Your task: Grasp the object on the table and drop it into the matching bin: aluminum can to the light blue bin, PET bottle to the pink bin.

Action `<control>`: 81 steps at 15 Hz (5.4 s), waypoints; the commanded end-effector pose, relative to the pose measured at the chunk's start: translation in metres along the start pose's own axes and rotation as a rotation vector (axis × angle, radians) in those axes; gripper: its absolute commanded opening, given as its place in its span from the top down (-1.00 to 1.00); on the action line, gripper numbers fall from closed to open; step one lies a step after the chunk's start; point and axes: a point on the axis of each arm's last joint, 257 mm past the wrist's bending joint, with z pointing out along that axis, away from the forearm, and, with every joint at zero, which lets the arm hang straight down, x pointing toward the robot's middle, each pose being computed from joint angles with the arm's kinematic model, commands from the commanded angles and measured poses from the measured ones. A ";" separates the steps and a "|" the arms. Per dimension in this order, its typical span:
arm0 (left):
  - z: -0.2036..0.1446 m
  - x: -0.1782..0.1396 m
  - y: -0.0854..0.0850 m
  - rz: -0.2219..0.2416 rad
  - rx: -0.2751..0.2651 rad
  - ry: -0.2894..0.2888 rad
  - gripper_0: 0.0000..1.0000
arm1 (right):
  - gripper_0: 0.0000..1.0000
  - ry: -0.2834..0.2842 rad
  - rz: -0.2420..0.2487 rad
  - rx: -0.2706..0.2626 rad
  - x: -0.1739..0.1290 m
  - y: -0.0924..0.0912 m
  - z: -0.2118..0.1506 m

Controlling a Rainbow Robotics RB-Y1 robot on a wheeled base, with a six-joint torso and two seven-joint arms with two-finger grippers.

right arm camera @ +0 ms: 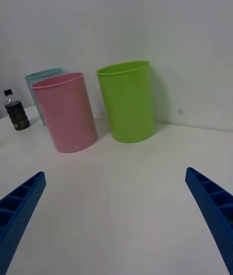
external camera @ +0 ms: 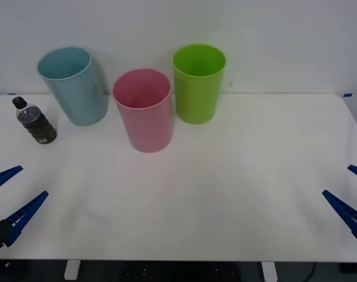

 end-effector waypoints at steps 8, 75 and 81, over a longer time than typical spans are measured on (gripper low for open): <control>0.009 0.002 -0.005 -0.040 -0.004 -0.038 -1.00 | -1.00 0.000 0.000 0.000 0.000 0.000 0.000; 0.144 0.084 0.292 -0.043 -0.893 0.214 -1.00 | -1.00 0.000 0.000 0.000 0.000 0.000 0.000; 0.145 0.085 0.291 -0.040 -0.892 0.217 0.80 | -1.00 0.000 0.000 0.000 0.000 0.000 0.000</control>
